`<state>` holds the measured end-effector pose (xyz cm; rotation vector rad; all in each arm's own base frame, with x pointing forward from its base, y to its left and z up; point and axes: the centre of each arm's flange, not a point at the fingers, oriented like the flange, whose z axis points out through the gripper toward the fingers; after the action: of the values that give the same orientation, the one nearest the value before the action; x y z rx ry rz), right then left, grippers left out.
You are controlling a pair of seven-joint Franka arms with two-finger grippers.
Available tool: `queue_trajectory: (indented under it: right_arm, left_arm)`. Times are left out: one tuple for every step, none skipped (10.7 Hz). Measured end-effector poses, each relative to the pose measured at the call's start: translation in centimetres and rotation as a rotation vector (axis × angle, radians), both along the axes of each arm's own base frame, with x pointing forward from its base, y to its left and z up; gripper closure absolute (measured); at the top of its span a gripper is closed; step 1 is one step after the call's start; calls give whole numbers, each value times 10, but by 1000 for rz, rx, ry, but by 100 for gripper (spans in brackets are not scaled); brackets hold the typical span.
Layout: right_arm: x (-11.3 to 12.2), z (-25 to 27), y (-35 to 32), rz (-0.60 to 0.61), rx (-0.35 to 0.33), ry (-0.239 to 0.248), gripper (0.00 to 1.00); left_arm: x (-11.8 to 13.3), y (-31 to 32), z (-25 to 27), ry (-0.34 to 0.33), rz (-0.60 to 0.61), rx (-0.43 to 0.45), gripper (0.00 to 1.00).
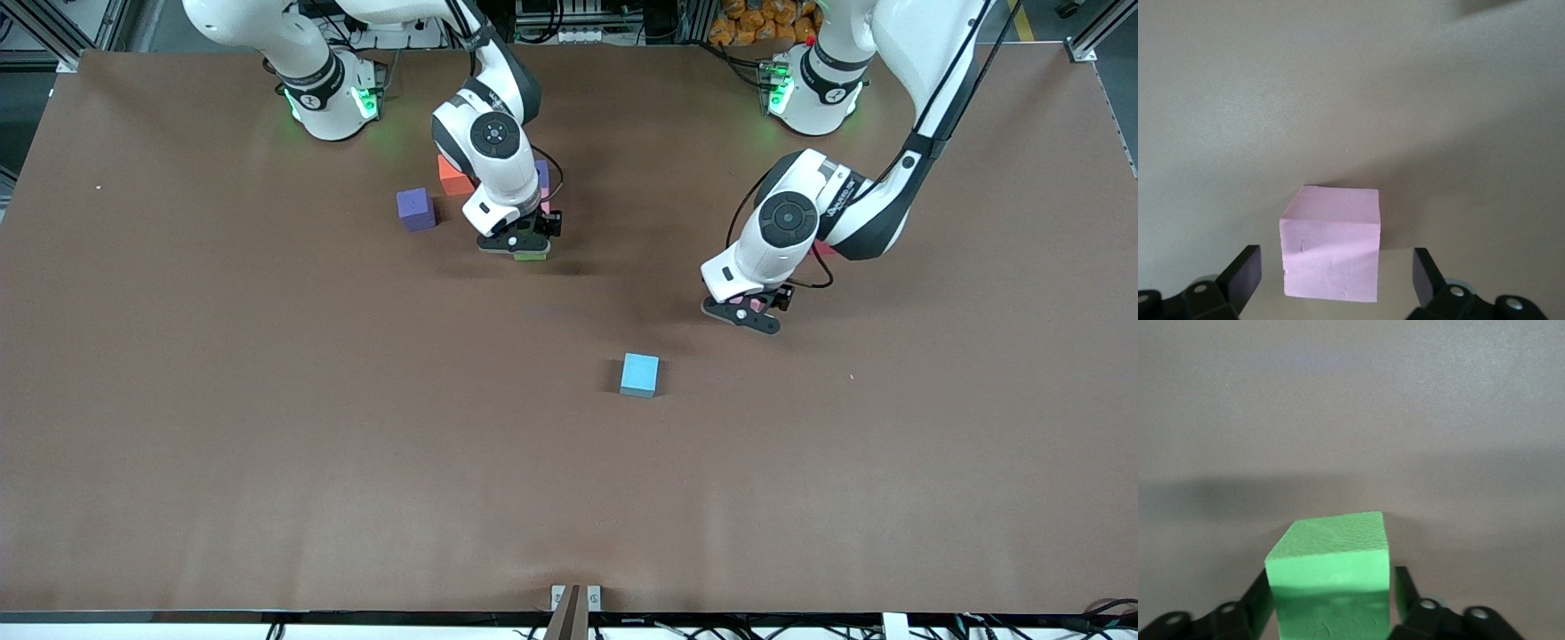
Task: Arrange blocks into number 1
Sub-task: 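Place the green cube in line with the right gripper while the left grasps pink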
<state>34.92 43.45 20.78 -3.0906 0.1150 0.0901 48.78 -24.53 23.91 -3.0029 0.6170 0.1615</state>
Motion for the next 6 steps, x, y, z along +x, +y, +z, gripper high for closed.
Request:
queue_trajectory:
  right_arm:
    - [0,0,0,0,1,-1,4]
    - [2,3,1,-2,5,-4,0]
    - [6,12,-1,-14,12,-6,0]
    - [17,27,-8,-34,11,5,0]
    - [30,48,-24,-33,6,28,0]
    - [45,67,-45,7,1,55,0]
  left_arm:
    - [0,0,-1,2,0,0,0]
    - [0,0,-3,3,-3,0,0]
    - [0,0,-5,2,-10,1,0]
    - [-1,0,-8,1,-22,7,0]
    - [-1,0,-10,1,-34,12,0]
    - [-1,0,-12,2,-41,13,0]
